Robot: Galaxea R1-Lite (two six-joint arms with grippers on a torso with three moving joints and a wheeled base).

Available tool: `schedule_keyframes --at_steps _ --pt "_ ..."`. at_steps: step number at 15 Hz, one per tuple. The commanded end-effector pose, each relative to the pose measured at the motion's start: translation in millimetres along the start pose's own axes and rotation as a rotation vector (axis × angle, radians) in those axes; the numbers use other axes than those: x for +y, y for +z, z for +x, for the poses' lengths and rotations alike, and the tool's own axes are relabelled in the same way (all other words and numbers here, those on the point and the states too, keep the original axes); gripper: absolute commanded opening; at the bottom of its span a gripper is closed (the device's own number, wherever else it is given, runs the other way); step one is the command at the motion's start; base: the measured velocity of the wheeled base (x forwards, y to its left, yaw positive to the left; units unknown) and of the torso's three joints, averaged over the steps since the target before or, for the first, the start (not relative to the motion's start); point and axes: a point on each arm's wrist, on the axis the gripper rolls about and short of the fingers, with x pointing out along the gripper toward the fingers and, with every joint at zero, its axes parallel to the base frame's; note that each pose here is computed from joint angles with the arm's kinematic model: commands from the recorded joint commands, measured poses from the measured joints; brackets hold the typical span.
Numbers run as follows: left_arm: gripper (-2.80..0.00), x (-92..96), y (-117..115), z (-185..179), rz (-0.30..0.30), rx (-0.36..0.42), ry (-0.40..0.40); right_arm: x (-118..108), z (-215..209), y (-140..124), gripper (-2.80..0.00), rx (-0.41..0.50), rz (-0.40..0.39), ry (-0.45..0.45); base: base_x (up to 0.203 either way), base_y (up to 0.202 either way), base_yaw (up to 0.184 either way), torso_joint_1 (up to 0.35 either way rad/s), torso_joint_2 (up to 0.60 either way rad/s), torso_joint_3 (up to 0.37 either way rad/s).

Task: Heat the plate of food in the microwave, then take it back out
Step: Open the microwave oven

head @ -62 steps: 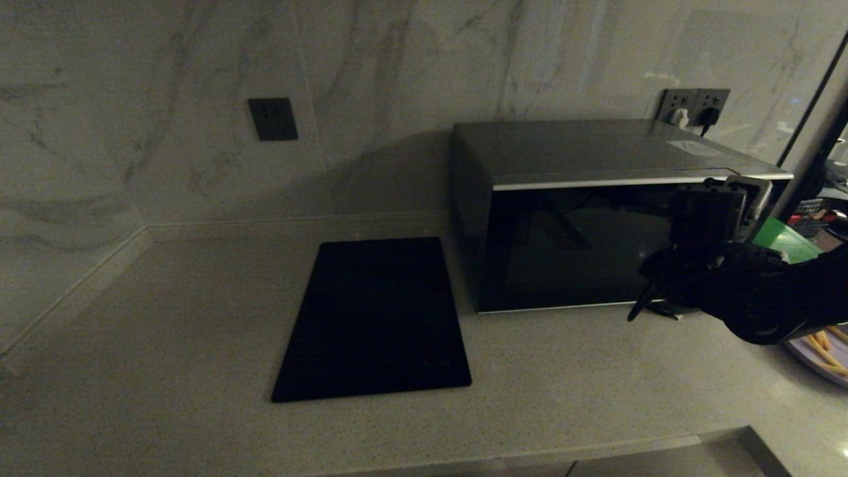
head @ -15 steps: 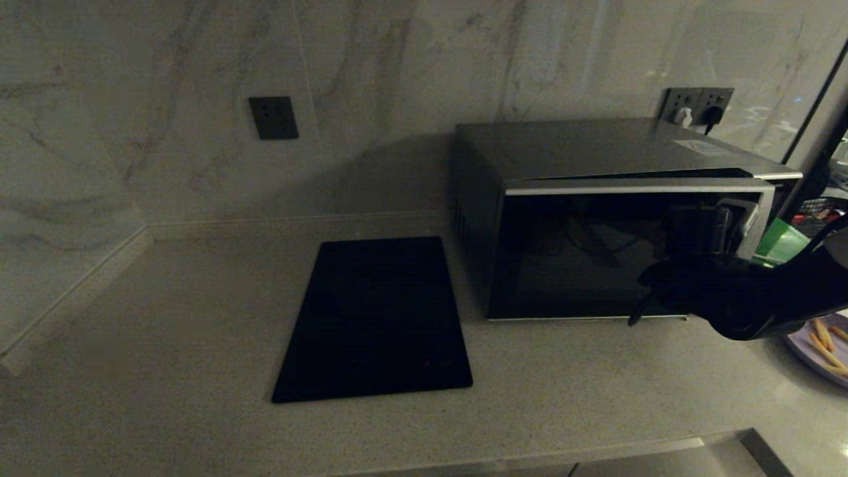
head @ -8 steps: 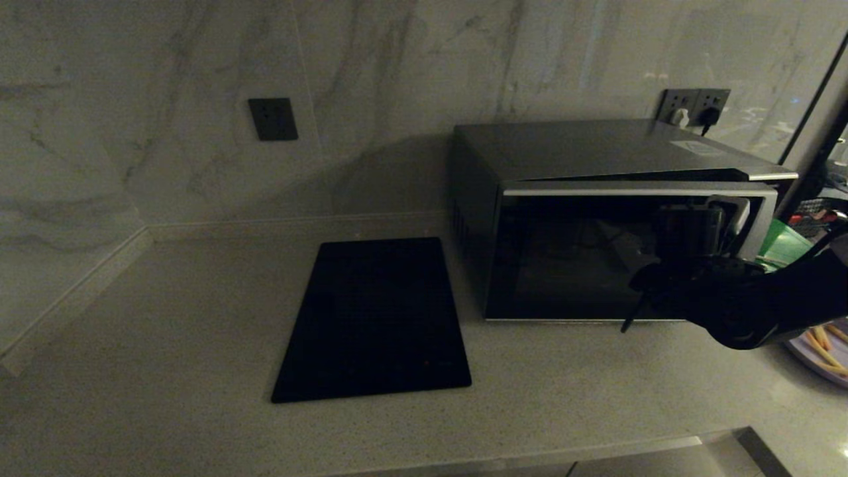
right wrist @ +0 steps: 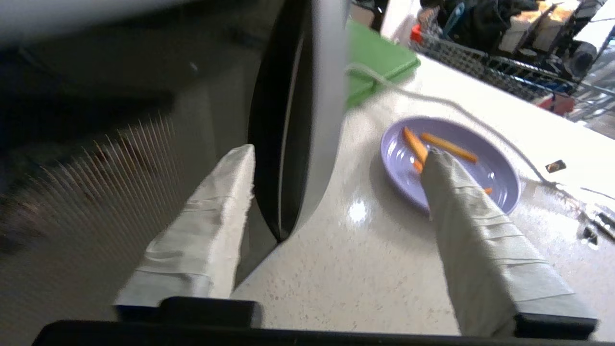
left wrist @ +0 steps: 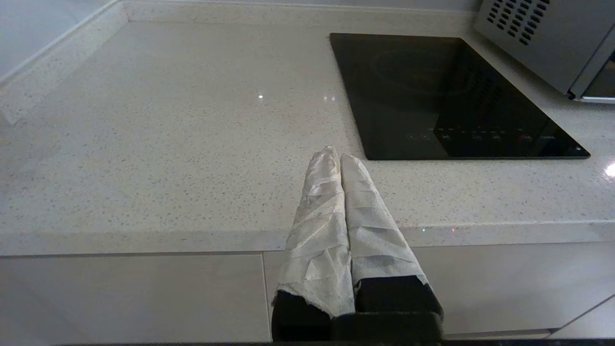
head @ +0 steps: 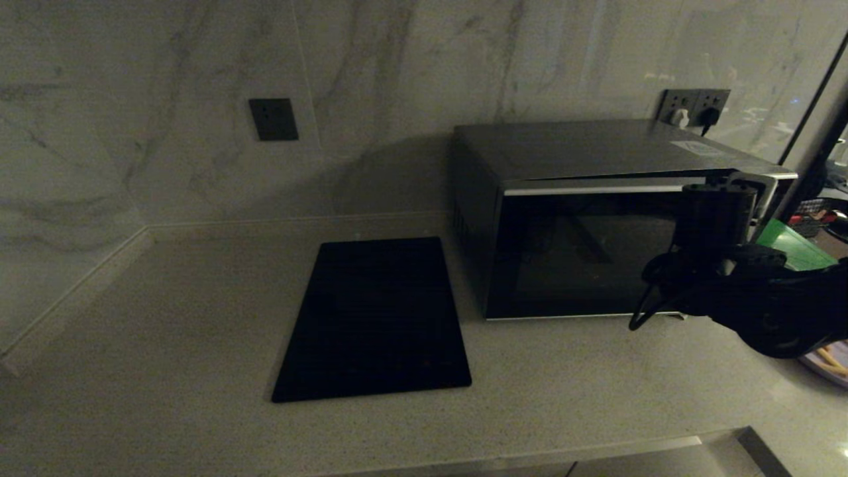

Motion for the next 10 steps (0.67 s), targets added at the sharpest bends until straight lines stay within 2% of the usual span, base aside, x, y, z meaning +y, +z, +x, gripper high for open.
schedule_keyframes --at_steps 1,4,5,7,10 --pt "-2.80 0.0 0.1 0.1 -0.001 0.001 0.001 -25.9 -17.8 45.5 0.00 -0.058 0.108 0.013 0.000 0.000 0.000 0.000 0.00 0.000" --pt "-2.80 0.0 0.1 0.1 -0.001 0.001 0.001 -69.3 -30.0 94.7 0.00 -0.130 0.160 0.002 0.000 0.000 0.000 0.000 0.00 0.000" --pt "-2.80 0.0 0.1 0.1 -0.001 0.001 0.001 -85.5 -32.4 109.9 -2.80 -0.158 0.170 0.004 0.000 0.000 0.000 0.000 0.00 0.000" --pt "-2.80 0.0 0.1 0.1 -0.001 0.001 0.001 -114.7 -37.6 135.2 -2.80 -0.221 0.194 0.035 0.000 0.000 0.000 0.000 0.00 0.000" --pt "-2.80 0.0 0.1 0.1 -0.001 0.001 0.001 -148.2 -29.2 141.1 -2.80 -0.263 0.092 0.011 0.000 0.000 0.000 0.000 0.00 0.000"
